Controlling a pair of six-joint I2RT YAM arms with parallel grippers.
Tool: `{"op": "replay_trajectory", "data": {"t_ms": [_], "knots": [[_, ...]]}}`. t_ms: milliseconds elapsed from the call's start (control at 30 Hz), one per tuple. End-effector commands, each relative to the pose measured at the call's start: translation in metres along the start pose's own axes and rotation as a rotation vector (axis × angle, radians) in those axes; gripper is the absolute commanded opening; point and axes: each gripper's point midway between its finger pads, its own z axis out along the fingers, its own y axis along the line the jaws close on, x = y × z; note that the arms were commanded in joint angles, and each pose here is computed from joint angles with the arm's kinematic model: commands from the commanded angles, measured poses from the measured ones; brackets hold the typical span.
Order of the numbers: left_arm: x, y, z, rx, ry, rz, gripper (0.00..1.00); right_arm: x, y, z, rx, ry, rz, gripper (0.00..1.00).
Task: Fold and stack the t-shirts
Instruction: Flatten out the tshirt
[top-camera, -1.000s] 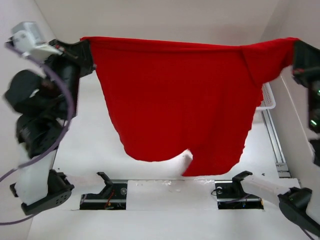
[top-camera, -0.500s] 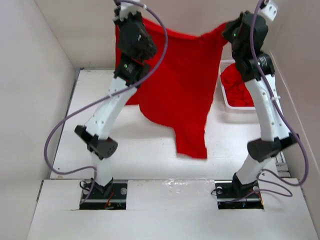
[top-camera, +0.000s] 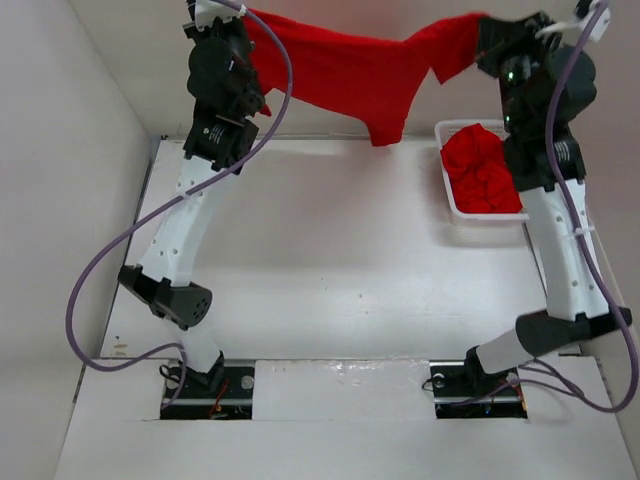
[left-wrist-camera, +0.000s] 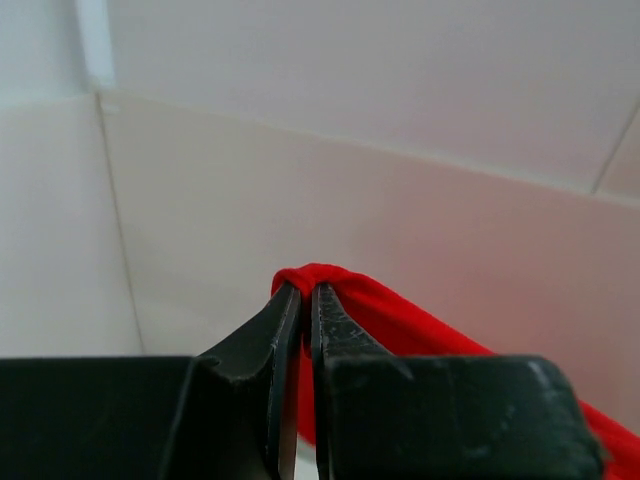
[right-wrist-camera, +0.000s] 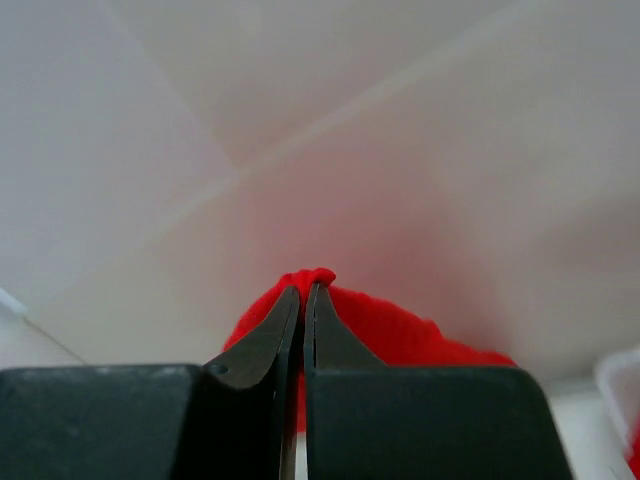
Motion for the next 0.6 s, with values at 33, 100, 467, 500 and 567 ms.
{"op": "replay_trajectory", "data": {"t_ms": [33, 100, 467, 500, 567], "knots": [[0.098, -0.014, -0.034, 0.114, 0.248, -0.029, 0.0, 0.069, -0.05, -0.038, 0.08, 0.158, -0.005, 0.0], [0.122, -0.009, -0.063, 0.16, 0.337, -0.11, 0.0, 0.151, -0.102, -0.07, 0.179, 0.338, -0.016, 0.0], [0.34, 0.033, -0.27, 0.314, 1.041, -0.406, 0.0, 0.338, -0.197, -0.273, 0.443, 0.91, 0.084, 0.0], [0.36, 0.045, -0.293, 0.293, 1.1, -0.396, 0.0, 0.345, -0.202, -0.284, 0.466, 0.937, 0.077, 0.0], [0.367, 0.064, -0.32, 0.268, 1.141, -0.412, 0.0, 0.352, -0.213, -0.311, 0.51, 0.986, 0.075, 0.0]]}}
